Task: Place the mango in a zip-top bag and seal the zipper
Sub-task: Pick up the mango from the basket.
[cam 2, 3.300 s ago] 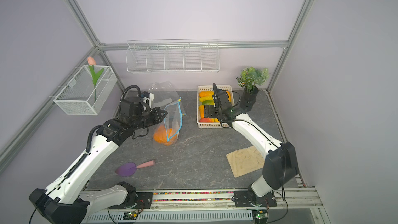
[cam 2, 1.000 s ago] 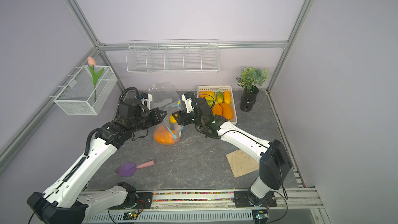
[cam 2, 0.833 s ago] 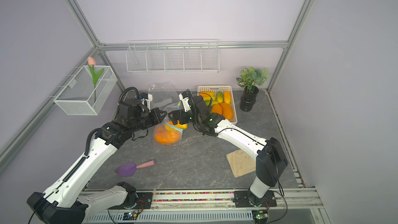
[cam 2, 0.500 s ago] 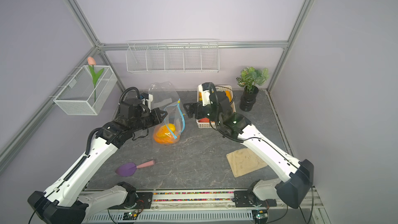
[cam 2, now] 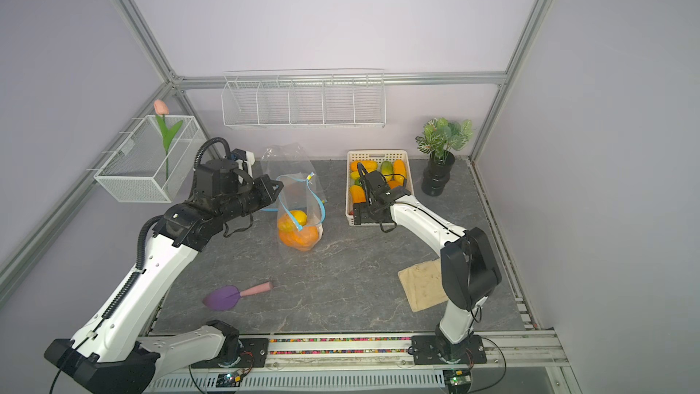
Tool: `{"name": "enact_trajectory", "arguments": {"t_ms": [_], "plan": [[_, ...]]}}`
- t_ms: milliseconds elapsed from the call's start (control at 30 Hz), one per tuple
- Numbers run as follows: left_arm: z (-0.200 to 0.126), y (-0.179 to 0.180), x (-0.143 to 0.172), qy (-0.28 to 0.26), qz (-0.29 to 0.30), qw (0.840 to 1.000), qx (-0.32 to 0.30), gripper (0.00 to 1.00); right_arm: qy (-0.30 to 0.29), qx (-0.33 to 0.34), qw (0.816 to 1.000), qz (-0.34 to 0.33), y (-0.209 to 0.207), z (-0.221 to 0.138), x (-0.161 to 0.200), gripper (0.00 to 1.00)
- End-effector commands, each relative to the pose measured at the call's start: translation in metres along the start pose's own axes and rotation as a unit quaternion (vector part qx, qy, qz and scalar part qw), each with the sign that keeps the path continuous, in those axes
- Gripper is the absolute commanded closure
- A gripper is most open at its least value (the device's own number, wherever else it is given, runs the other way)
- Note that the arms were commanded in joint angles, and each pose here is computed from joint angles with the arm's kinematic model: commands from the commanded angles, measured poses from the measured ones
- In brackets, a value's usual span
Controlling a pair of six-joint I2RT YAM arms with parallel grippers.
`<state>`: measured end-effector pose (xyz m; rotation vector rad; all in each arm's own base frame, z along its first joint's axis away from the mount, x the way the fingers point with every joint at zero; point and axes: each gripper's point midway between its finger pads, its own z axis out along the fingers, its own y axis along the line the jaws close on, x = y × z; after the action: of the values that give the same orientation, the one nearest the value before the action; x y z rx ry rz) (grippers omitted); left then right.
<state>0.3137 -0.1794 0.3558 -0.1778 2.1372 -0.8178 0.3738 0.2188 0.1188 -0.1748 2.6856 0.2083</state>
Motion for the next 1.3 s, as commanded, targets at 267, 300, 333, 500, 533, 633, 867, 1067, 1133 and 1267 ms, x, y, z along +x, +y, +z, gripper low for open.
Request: {"name": "enact_trajectory", "arguments": {"t_ms": [267, 300, 333, 500, 533, 633, 867, 1067, 1133, 1267], "plan": [[0.04, 0.023, 0.023, 0.043, -0.02, 0.999, -0.024, 1.0, -0.015, -0.018, 1.0, 0.021, -0.005, 0.002, -0.023, 0.03], [0.044, 0.024, 0.026, 0.044, -0.026, 0.998, -0.02, 1.0, -0.01, -0.019, 1.0, 0.021, -0.006, 0.006, -0.022, 0.04], [0.047, 0.024, 0.027, 0.044, -0.03, 0.998, -0.017, 1.0, -0.005, -0.018, 1.0, 0.024, -0.008, 0.01, -0.021, 0.04], [0.063, 0.031, 0.034, 0.059, -0.03, 0.997, -0.027, 1.0, -0.003, -0.027, 0.999, 0.031, -0.008, 0.021, -0.024, 0.03], [0.066, 0.031, 0.036, 0.066, -0.033, 0.997, -0.024, 1.0, -0.001, -0.03, 0.999, 0.03, -0.006, 0.023, -0.024, 0.03], [0.07, 0.026, 0.036, 0.069, -0.042, 0.997, -0.013, 1.0, 0.006, -0.034, 0.999, 0.032, -0.005, 0.03, -0.024, 0.01], [0.062, 0.012, 0.021, 0.057, -0.032, 0.998, 0.0, 1.0, 0.029, -0.056, 0.997, 0.048, -0.001, 0.051, -0.021, 0.05], [0.056, 0.014, 0.024, 0.052, -0.035, 0.998, 0.001, 1.0, 0.053, -0.066, 0.994, 0.063, 0.003, 0.06, -0.015, 0.12], [0.053, 0.015, 0.025, 0.049, -0.037, 0.998, 0.002, 1.0, 0.058, -0.064, 0.994, 0.064, 0.002, 0.062, -0.012, 0.19], [0.048, 0.018, 0.026, 0.047, -0.036, 0.998, -0.002, 1.0, 0.059, -0.062, 0.994, 0.068, -0.001, 0.061, -0.012, 0.4]]}}
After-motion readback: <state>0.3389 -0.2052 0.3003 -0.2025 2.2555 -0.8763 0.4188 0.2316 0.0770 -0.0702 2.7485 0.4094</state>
